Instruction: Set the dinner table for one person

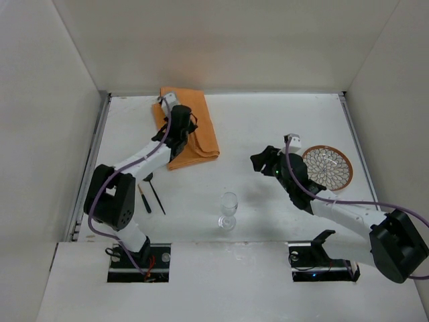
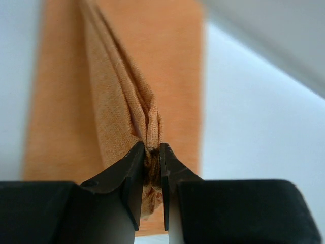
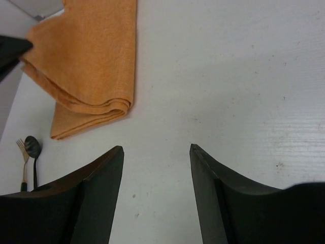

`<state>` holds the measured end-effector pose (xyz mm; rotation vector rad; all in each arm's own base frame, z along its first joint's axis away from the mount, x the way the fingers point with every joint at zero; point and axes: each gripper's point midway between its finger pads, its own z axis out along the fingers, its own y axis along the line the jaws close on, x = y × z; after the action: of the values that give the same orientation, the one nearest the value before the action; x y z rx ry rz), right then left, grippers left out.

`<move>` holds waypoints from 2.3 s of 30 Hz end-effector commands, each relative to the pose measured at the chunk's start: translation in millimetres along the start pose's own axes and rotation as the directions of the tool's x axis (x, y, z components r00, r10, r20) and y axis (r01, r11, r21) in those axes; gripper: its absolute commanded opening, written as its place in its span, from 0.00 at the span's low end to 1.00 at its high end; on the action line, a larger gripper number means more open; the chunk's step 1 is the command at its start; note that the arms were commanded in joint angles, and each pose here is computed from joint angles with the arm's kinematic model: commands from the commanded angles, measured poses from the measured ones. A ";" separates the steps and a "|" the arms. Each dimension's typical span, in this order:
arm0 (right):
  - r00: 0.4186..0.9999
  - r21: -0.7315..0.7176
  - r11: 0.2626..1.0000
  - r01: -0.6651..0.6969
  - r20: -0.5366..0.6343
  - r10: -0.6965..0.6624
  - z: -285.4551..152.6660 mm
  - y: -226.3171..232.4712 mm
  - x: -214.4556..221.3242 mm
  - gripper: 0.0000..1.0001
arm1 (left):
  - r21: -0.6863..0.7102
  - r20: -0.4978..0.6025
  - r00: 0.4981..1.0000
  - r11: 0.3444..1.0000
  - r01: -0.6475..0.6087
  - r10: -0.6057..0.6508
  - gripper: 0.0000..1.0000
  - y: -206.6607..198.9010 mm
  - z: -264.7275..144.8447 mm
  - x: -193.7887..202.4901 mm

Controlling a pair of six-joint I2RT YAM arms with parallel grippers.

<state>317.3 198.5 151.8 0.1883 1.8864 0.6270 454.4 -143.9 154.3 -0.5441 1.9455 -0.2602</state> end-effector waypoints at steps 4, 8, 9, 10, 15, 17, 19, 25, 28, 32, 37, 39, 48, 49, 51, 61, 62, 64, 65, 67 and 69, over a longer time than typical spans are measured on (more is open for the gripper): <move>0.984 -0.042 0.994 -0.098 0.147 0.103 -9.8 8.0 -38.7 0.62 | 0.418 -0.016 0.984 0.895 -0.153 0.175 0.05 -157.4 -32.9 12.7; 0.961 -0.006 0.989 -0.146 0.238 0.143 -24.0 -13.2 -59.2 0.64 | 0.598 -0.100 0.960 0.787 -0.152 0.262 0.06 -220.8 -37.3 65.3; 0.954 0.006 0.986 -0.165 0.254 0.158 -26.9 -18.9 -61.7 0.64 | 0.631 -0.108 0.952 0.759 -0.158 0.288 0.06 -233.0 -39.0 79.0; 0.948 0.011 0.984 -0.177 0.270 0.168 -30.2 -22.8 -64.7 0.64 | 0.653 -0.119 0.946 0.741 -0.156 0.303 0.06 -242.3 -39.1 90.6; 0.908 0.051 0.970 -0.237 0.367 0.202 -47.3 -46.1 -80.3 0.65 | 0.761 -0.191 0.917 0.643 -0.086 0.349 0.11 -282.6 -45.6 133.7; 0.901 0.060 0.969 -0.241 0.384 0.200 -51.2 -50.2 -84.1 0.66 | 0.781 -0.201 0.912 0.620 -0.072 0.359 0.24 -287.0 -48.9 140.9; 0.901 0.080 0.966 -0.246 0.387 0.198 -50.7 -56.0 -83.7 0.66 | 0.766 -0.201 0.918 0.639 -0.071 0.342 0.41 -279.5 -45.4 135.2; 0.934 0.090 0.970 -0.224 0.303 0.187 -30.4 -53.5 -67.9 0.59 | 0.659 -0.167 0.972 0.752 -0.016 0.167 0.58 -219.5 -37.8 76.8; 0.953 0.105 0.975 -0.198 0.254 0.166 -19.6 -52.8 -59.1 0.41 | 0.512 -0.157 0.987 0.857 0.055 0.030 0.58 -147.2 -30.4 50.9; 0.957 0.106 0.975 -0.196 0.236 0.167 -13.8 -52.5 -54.5 0.28 | 0.186 -0.124 0.989 0.978 0.100 -0.077 0.58 -22.2 -21.6 51.7; 0.962 0.124 0.974 -0.190 0.222 0.159 -7.4 -55.8 -49.5 0.38 | -0.122 -0.019 0.993 0.986 0.110 -0.113 0.56 94.3 -23.8 47.4; 0.964 0.121 0.975 -0.185 0.214 0.157 -5.6 -54.9 -48.4 0.44 | -0.149 -0.022 0.992 0.982 0.118 -0.122 0.54 107.1 -16.0 43.0; 0.971 0.057 0.987 -0.149 0.199 0.135 -4.1 -36.8 -46.2 0.46 | -0.259 0.045 0.990 0.955 0.143 -0.136 0.50 130.5 57.8 -1.4; 0.971 0.056 0.987 -0.149 0.196 0.135 -4.2 -36.3 -46.0 0.46 | -0.258 0.026 0.990 0.956 0.140 -0.137 0.48 129.9 71.2 -2.3; 0.969 0.041 0.988 -0.146 0.206 0.135 -7.3 -33.5 -49.2 0.44 | -0.243 -0.030 0.992 0.963 0.114 -0.125 0.44 126.9 96.1 0.5; 0.969 0.038 0.989 -0.144 0.208 0.133 -6.8 -29.8 -47.7 0.39 | -0.103 -0.131 0.988 0.993 0.065 -0.078 0.29 71.4 129.1 22.0; 0.969 0.041 0.989 -0.145 0.207 0.134 -6.1 -30.0 -47.1 0.39 | -0.081 -0.132 0.989 0.995 0.057 -0.067 0.29 61.8 129.5 23.1; 0.971 0.047 0.989 -0.139 0.201 0.127 -4.1 -30.6 -45.4 0.37 | -0.048 -0.129 0.990 0.998 0.043 -0.049 0.30 45.4 130.8 23.5; 0.972 0.049 0.989 -0.137 0.199 0.124 -3.4 -30.7 -44.6 0.36 | -0.036 -0.129 0.991 0.999 0.037 -0.041 0.30 39.3 131.5 24.2; 0.972 0.051 0.989 -0.142 0.196 0.129 -2.6 -31.2 -43.4 0.36 | -0.021 -0.124 0.992 0.999 0.034 -0.036 0.30 30.0 133.5 22.9; 0.973 0.051 0.990 -0.135 0.197 0.122 -2.3 -30.9 -44.2 0.36 | -0.014 -0.121 0.992 0.999 0.031 -0.033 0.30 26.5 134.2 21.3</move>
<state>325.7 145.7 136.7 0.4153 1.8220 0.5685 550.3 -102.3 46.6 -0.6408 2.0830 -0.2342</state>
